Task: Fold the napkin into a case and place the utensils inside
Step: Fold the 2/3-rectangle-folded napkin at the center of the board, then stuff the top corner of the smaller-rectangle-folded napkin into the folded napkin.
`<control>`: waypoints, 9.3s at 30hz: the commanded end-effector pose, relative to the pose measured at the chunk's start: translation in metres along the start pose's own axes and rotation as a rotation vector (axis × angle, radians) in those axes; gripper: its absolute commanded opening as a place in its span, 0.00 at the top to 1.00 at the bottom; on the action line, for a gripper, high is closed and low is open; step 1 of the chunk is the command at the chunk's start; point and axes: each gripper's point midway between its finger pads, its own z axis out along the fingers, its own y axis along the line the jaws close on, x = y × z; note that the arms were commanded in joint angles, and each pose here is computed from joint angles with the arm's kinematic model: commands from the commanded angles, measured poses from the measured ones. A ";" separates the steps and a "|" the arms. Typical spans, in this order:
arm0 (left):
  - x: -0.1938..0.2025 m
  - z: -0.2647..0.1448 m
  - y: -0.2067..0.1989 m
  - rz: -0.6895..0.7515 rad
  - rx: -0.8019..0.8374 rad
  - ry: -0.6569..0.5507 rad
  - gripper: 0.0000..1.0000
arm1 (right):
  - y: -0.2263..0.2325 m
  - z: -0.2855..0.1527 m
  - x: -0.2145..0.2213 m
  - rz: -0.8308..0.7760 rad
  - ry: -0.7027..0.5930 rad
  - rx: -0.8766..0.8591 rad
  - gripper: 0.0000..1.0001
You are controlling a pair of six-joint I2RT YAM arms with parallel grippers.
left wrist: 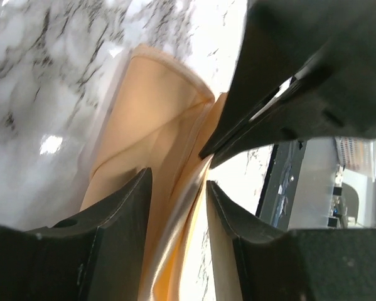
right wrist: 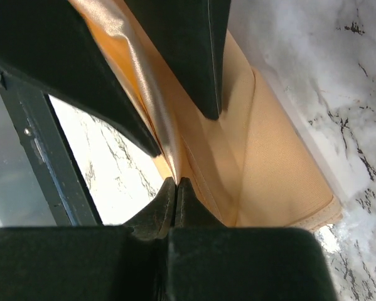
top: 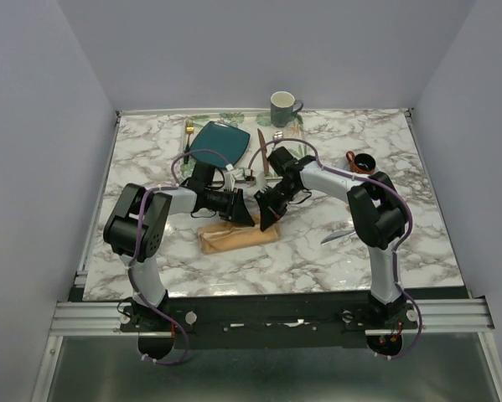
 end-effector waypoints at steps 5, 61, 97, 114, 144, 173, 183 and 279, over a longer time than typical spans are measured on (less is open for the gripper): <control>-0.014 -0.017 -0.011 0.025 0.045 -0.097 0.48 | -0.001 -0.005 -0.012 -0.055 -0.044 0.018 0.99; 0.010 -0.014 0.006 -0.043 0.049 -0.015 1.00 | -0.007 -0.028 0.007 0.102 -0.064 -0.025 0.40; 0.002 -0.024 -0.002 -0.025 0.114 -0.018 1.00 | -0.016 -0.019 -0.001 0.107 -0.059 -0.051 0.83; -0.023 -0.004 -0.011 0.102 0.065 -0.063 0.37 | -0.012 -0.020 -0.004 0.089 -0.079 -0.067 0.99; -0.011 0.030 -0.006 -0.003 0.001 -0.035 0.72 | -0.007 -0.020 -0.006 0.088 -0.088 -0.095 0.99; 0.010 0.020 -0.024 -0.274 -0.011 -0.017 1.00 | -0.050 0.000 0.018 0.227 0.024 0.058 0.61; 0.024 0.017 -0.011 -0.430 -0.057 -0.020 1.00 | -0.048 -0.003 0.021 0.191 0.013 0.076 0.61; 0.019 0.009 0.021 -0.516 -0.113 -0.010 1.00 | -0.022 -0.011 -0.019 -0.203 -0.062 0.450 0.99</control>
